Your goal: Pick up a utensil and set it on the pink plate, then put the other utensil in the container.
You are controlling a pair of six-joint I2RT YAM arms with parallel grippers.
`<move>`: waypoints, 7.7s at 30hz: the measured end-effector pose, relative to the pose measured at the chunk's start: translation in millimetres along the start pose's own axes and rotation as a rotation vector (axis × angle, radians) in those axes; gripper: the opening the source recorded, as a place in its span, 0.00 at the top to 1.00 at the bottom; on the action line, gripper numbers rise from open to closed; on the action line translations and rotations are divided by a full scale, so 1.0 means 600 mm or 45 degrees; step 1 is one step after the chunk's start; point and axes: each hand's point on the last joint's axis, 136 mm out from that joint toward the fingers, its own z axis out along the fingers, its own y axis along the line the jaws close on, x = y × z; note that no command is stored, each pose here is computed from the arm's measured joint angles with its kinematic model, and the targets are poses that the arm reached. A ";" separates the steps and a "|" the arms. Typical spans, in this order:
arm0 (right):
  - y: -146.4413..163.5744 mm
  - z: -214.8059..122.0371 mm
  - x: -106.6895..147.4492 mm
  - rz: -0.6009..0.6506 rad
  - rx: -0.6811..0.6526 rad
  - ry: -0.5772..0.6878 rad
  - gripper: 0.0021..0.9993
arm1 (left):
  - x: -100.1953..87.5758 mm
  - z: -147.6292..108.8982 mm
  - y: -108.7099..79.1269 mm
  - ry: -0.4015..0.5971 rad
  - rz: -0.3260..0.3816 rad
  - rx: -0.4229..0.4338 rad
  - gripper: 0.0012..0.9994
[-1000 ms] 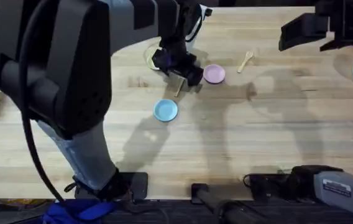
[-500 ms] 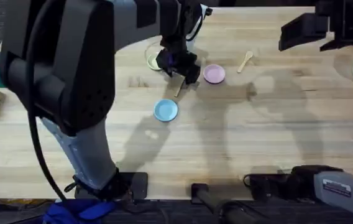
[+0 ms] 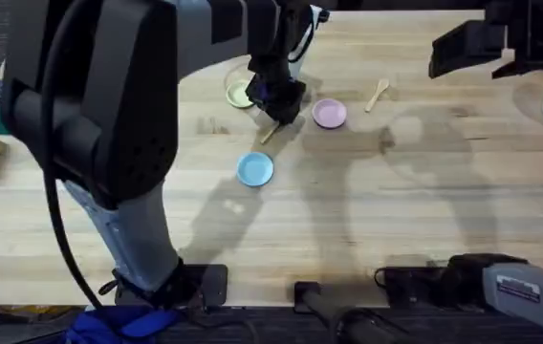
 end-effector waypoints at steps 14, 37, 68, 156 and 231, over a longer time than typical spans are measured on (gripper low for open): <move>0.000 0.000 0.000 0.000 0.000 0.000 0.00 | -0.001 -0.001 0.000 0.000 -0.039 0.000 0.96; 0.000 0.000 0.000 0.000 0.000 -0.001 0.00 | -0.001 -0.174 -0.015 -0.238 -0.033 0.017 0.96; 0.000 0.000 0.000 0.000 0.000 -0.001 0.00 | -0.096 -0.169 -0.148 -0.409 0.078 0.145 0.96; 0.000 0.000 0.000 0.000 0.000 -0.001 0.00 | -0.117 -0.241 -0.061 -0.505 -0.053 -0.015 0.00; -0.003 0.008 -0.015 0.033 0.008 -0.023 0.00 | 0.113 -0.329 0.123 -1.074 0.389 0.481 0.00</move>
